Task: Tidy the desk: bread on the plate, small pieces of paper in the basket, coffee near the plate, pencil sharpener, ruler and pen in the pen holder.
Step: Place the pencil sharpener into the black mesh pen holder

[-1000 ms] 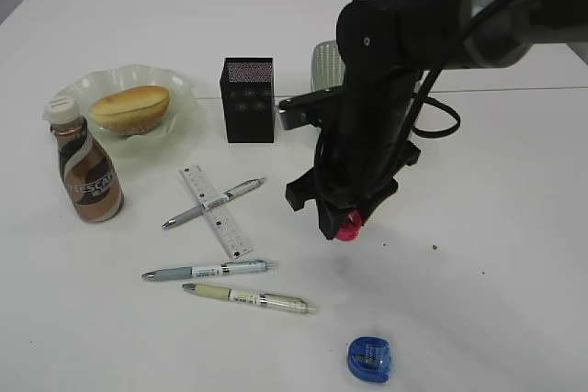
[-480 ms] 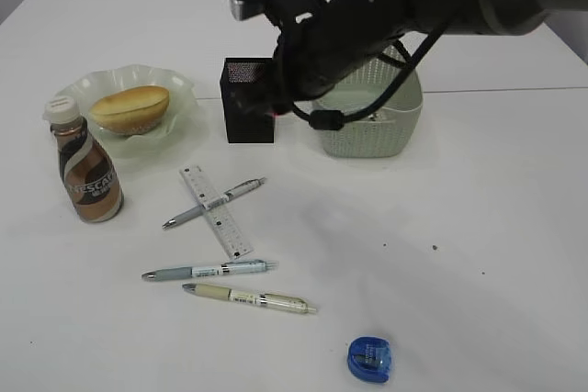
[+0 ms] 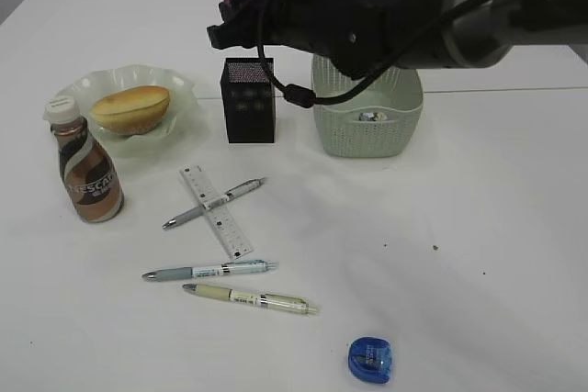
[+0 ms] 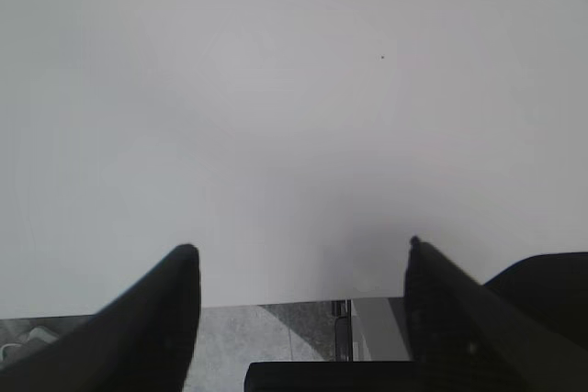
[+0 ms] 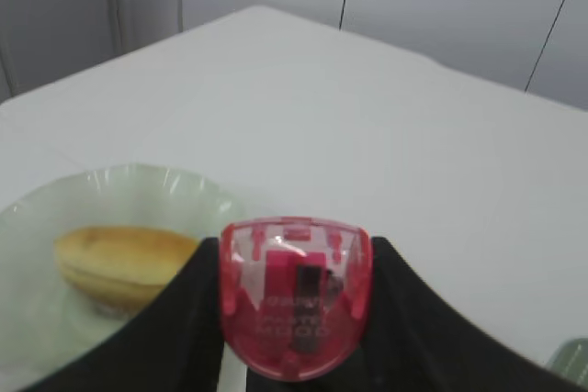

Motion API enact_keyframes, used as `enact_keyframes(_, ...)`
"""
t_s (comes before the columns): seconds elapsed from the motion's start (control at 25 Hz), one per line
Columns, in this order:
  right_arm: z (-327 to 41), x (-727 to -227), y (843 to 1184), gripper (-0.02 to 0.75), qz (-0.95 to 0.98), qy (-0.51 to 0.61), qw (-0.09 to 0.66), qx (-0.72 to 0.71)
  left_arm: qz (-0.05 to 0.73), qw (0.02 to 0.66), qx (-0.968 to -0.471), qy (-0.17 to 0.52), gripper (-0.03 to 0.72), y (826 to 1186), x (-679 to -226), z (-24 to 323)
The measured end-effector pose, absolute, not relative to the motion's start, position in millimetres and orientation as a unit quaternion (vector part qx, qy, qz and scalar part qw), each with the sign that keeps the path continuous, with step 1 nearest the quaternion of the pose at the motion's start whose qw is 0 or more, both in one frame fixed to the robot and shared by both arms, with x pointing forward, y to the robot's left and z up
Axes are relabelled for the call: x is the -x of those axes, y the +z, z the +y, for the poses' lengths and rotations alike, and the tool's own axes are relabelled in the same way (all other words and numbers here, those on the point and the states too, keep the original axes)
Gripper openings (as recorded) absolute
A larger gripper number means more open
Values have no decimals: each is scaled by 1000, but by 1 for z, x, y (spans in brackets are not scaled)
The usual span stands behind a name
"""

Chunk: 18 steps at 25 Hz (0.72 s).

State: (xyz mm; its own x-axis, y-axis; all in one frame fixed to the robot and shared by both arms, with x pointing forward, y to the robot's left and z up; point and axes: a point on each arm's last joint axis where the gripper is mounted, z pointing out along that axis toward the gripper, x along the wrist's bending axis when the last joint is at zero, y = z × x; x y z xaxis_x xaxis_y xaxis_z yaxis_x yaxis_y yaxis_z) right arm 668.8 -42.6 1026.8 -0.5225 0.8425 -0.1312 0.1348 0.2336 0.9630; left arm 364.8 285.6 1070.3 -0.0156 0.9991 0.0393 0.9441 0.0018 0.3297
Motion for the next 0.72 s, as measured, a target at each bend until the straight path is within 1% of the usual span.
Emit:
enact_keyframes(0.32,-34,-688,1001,287,651,563,391,-327,700,104,-694,133,505,1070,-365,286)
enact_keyframes(0.4,-30,-694,991,287,649,563,392,-328,700,104,-694,133,505,1070,-365,286)
enact_keyframes(0.56,-26,-701,983,287,646,565,392,-330,700,104,-694,133,499,1070,-365,286)
enact_keyframes(0.72,-32,-708,978,287,638,565,392,-347,700,104,-694,133,495,1070,-365,286)
